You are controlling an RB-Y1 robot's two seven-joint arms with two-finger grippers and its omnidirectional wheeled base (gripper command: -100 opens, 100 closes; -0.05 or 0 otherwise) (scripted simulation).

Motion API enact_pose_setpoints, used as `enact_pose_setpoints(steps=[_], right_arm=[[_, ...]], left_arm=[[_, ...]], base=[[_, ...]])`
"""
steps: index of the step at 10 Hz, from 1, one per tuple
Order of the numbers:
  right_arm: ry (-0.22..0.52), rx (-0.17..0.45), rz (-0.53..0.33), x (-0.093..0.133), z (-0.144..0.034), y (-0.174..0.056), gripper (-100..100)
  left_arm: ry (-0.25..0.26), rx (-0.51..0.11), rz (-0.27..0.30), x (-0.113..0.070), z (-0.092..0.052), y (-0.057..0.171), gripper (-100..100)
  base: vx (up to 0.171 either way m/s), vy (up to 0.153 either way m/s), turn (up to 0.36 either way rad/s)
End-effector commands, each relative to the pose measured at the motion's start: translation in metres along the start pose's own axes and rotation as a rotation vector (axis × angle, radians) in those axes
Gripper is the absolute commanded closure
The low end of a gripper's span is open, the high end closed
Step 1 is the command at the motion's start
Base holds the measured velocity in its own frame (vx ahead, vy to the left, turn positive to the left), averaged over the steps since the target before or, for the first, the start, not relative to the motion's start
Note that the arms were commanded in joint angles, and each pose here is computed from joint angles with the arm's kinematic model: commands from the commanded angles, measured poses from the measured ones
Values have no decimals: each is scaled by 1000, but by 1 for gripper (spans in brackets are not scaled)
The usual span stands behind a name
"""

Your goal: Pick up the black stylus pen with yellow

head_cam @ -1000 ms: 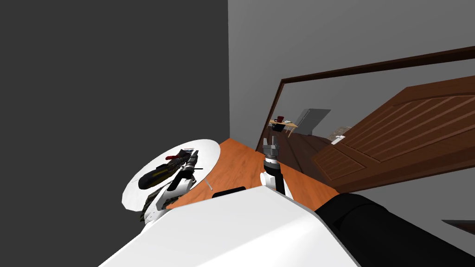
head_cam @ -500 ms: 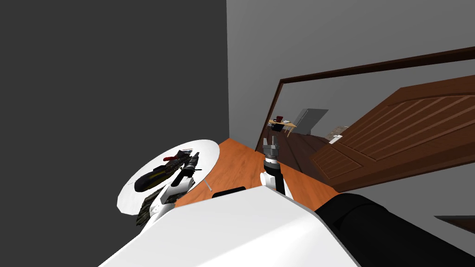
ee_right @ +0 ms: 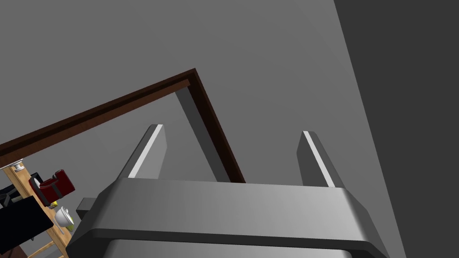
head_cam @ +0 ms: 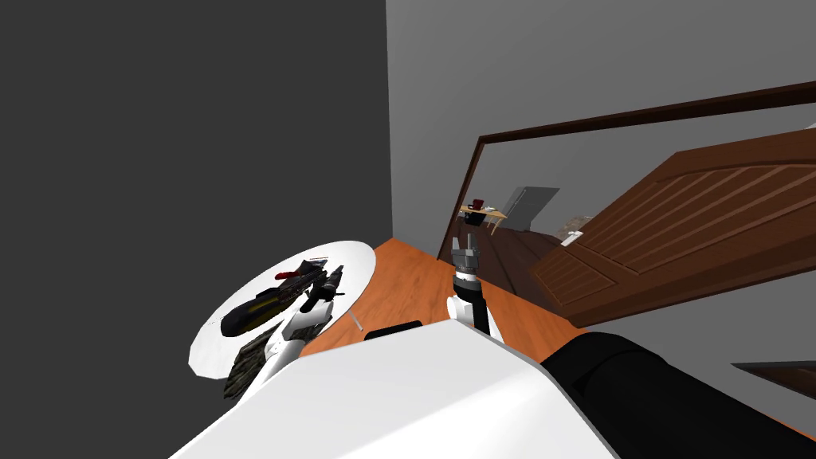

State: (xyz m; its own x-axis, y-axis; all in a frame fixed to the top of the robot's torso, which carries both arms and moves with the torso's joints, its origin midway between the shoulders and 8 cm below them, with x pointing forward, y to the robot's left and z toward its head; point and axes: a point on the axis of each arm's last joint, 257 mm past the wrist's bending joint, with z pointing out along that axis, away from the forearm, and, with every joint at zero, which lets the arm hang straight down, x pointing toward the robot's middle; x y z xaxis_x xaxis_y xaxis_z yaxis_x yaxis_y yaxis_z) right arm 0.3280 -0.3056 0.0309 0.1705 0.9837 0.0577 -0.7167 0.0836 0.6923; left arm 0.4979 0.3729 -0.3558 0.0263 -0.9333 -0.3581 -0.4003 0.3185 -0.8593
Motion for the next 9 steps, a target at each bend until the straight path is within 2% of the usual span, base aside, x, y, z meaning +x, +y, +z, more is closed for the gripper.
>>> enact_pose_setpoints(steps=[1,4,5,6,7,8,9], right_arm=[[0,0,0,0,0,0,0],[0,0,0,0,0,0,0],[0,0,0,0,0,0,0],[0,0,0,0,0,0,0],[0,0,0,0,0,0,0],[0,0,0,0,0,0,0],[0,0,0,0,0,0,0]], left_arm=[[6,-41,2,-1,6,14,-100],[19,-126,6,2,13,43,-100],[25,-159,10,0,20,46,-100],[29,-191,10,2,18,62,-100],[29,-192,10,2,18,63,-100],[35,-231,14,1,24,68,-100],[38,-258,13,3,22,82,-100]], base=[[14,-10,-22],[11,-5,-15],[17,-11,-40],[18,-8,-23],[8,-3,4],[11,-6,-30],[14,-5,-25]])
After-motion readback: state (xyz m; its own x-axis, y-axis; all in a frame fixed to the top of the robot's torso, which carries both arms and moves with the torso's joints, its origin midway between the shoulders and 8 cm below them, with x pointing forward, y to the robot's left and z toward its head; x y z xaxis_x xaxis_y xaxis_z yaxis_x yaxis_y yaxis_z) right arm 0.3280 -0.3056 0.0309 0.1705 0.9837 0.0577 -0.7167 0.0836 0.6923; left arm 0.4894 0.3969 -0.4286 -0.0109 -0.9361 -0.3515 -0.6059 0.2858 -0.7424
